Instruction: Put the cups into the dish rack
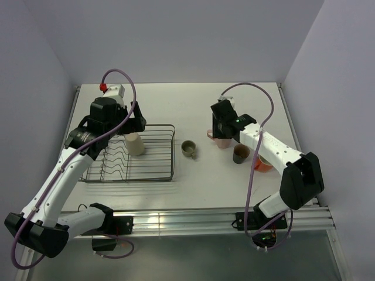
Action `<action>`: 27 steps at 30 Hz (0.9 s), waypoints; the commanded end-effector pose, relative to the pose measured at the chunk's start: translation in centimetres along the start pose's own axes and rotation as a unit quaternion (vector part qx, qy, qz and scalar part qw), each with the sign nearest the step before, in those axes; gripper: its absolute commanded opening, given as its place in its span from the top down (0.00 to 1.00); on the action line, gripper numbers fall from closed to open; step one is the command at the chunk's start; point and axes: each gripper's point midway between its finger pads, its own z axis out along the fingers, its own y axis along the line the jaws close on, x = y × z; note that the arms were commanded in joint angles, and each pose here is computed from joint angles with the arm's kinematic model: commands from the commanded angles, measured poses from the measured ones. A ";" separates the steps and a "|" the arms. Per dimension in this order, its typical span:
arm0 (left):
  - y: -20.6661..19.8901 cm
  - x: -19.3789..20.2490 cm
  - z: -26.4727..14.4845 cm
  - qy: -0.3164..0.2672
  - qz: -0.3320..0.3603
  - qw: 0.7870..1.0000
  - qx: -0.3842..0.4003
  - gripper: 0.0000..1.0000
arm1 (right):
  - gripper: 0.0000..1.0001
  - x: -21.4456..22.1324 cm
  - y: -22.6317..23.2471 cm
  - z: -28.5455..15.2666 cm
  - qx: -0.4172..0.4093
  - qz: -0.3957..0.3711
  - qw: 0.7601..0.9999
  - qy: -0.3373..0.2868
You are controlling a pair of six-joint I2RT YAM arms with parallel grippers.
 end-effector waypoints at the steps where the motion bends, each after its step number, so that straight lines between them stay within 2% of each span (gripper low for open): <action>1: -0.9 -1.1 -0.6 -0.025 -0.003 0.999 0.022 0.04 | 0.53 -2.0 0.6 0.2 -0.014 -0.004 1.000 -0.021; 17: -0.7 -0.5 -0.1 -0.015 -0.003 1.000 0.017 0.04 | 0.55 -0.9 0.9 3.5 0.000 -0.029 0.999 0.017; 23: -0.6 -0.4 0.0 -0.013 -0.003 1.000 0.014 0.05 | 0.61 -0.1 0.7 4.4 0.002 -0.030 0.999 0.035; 27: -0.5 -0.3 0.0 -0.012 -0.003 1.000 0.012 0.04 | 0.73 0.2 0.6 4.6 -0.001 -0.029 0.999 0.040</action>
